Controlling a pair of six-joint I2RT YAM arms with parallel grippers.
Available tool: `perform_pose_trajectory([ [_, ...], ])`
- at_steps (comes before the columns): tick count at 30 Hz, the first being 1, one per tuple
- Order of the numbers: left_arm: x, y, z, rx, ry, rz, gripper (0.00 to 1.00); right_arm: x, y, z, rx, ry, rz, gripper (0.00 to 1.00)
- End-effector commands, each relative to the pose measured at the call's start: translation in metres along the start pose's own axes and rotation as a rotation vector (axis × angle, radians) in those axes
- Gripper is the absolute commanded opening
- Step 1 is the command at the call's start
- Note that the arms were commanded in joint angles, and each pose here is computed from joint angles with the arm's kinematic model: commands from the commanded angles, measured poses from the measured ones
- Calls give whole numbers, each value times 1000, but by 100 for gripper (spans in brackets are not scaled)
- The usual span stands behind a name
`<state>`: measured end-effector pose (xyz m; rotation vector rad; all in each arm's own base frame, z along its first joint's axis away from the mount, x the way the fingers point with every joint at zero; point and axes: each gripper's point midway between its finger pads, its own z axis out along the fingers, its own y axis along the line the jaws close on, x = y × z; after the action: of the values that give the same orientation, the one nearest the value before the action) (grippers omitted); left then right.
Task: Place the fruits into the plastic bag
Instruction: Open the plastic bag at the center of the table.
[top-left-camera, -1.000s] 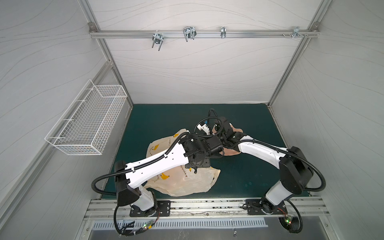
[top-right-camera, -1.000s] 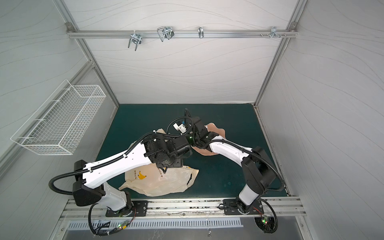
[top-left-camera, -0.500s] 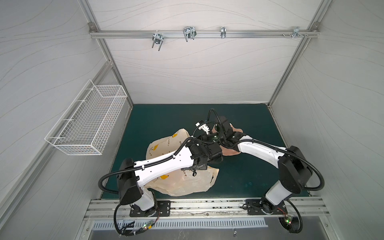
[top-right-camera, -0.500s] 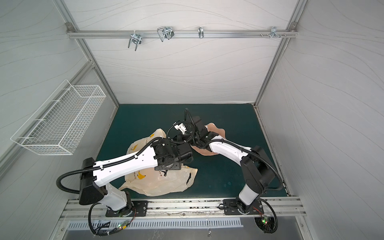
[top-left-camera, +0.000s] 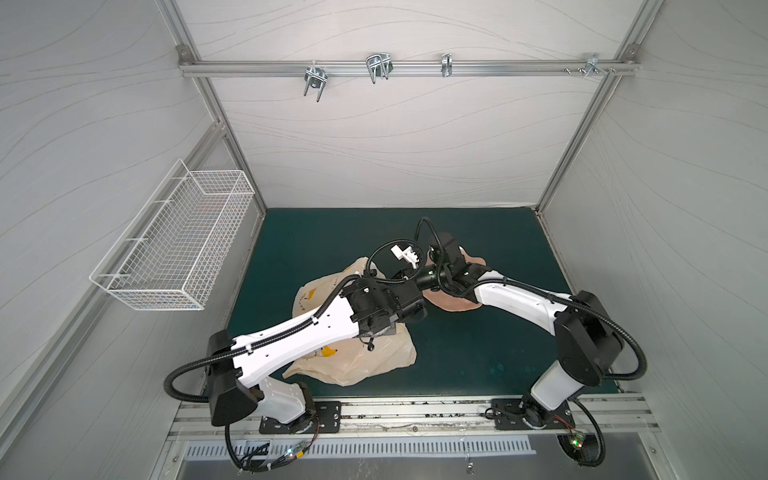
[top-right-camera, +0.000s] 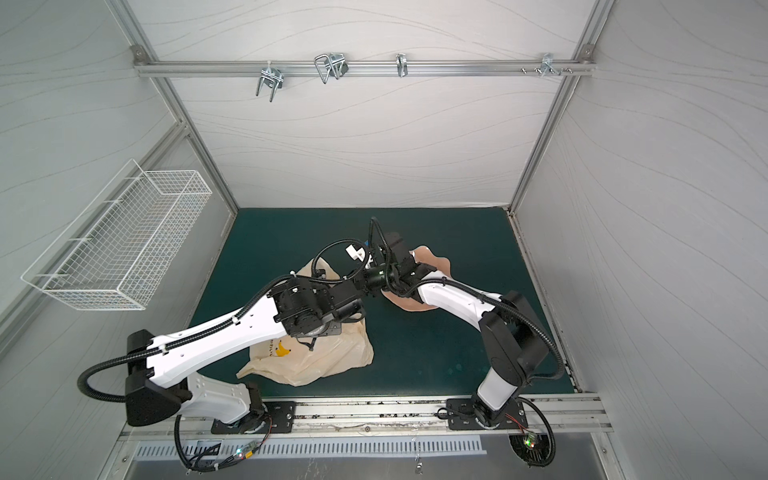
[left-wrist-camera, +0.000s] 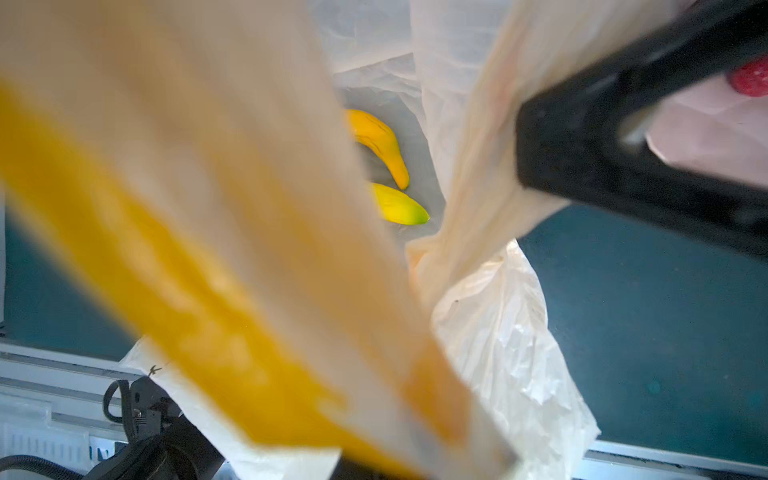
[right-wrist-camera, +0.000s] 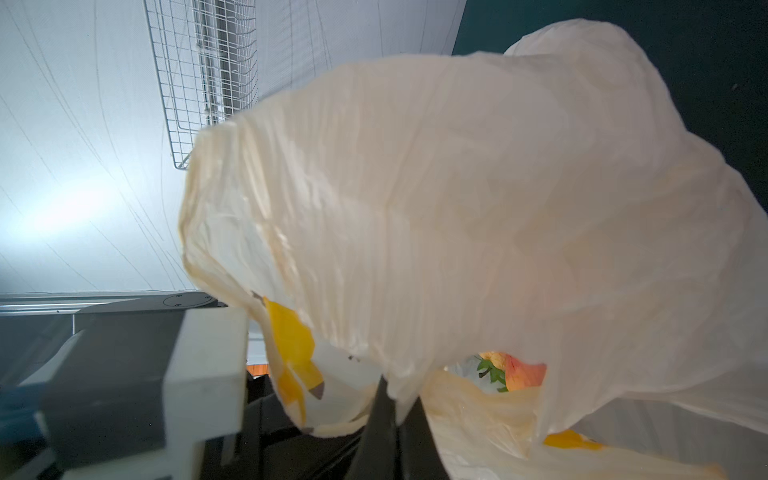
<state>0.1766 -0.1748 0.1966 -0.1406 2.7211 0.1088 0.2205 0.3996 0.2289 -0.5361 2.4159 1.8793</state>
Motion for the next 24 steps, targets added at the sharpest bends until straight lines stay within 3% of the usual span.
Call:
perform_pose_trajectory([
  [1, 3, 9, -9, 48, -3, 22, 0, -10, -10, -8, 58, -37, 28, 0],
  [8, 14, 13, -21, 172, 10, 103, 0, -35, -23, -28, 139, -96, 12, 0],
  [24, 10, 21, -34, 214, -31, 169, 0, -96, -65, -80, 633, -162, -355, 0],
])
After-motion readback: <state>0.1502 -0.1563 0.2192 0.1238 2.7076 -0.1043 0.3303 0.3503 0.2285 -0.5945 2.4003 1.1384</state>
